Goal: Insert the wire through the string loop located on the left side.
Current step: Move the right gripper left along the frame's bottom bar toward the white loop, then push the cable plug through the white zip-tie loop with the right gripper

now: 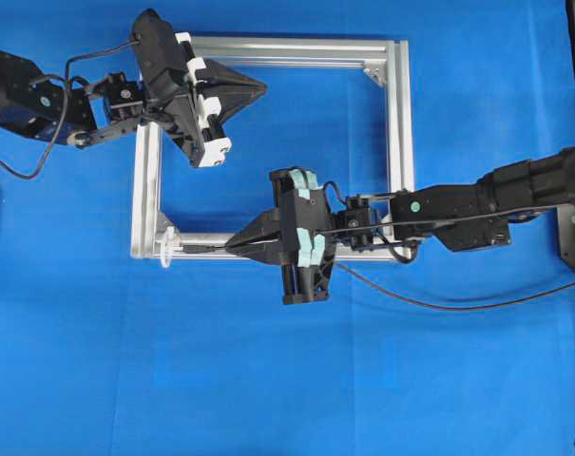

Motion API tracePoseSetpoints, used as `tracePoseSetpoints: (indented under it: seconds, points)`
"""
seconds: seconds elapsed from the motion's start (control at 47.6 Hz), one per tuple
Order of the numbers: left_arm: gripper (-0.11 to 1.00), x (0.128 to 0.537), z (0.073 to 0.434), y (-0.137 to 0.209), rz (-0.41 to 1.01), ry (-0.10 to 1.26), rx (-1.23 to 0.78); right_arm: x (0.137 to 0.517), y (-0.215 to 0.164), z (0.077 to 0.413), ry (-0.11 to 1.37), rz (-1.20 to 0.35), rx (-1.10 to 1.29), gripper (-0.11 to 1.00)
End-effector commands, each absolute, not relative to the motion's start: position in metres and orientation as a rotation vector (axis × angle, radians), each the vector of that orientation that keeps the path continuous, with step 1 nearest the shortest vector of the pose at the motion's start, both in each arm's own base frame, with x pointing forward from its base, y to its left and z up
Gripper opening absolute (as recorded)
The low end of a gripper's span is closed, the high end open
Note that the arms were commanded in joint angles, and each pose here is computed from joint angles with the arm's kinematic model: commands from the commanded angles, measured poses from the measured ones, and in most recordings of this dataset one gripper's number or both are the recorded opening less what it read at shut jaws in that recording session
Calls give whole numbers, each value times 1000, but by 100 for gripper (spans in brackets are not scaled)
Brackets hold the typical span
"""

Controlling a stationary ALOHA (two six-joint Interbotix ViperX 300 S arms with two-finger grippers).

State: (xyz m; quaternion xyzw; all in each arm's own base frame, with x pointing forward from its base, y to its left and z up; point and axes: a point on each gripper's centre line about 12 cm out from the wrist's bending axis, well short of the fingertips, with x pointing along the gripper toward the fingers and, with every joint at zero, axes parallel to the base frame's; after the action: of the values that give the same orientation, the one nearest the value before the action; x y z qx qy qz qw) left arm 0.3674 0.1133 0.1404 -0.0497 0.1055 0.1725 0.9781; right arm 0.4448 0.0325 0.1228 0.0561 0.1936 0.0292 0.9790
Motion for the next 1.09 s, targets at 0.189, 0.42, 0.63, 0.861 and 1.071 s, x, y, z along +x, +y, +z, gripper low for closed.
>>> tracePoseSetpoints:
  seconds: [0.189,0.42,0.63,0.861,1.071]
  points:
    - [0,368,154,114,346,174,-95,453,32,134,350,58,120,0]
    - [0,368,154,114,347,174,-96,454,32,134,350,58,120,0]
    - [0,368,154,114,347,174,-95,453,32,133,353,58,119,0]
    - [0,368,154,114,347,174,-95,453,32,132,353,58,119,0]
    - [0,368,153,114,347,176,-95,453,32,133,353,58,119,0]
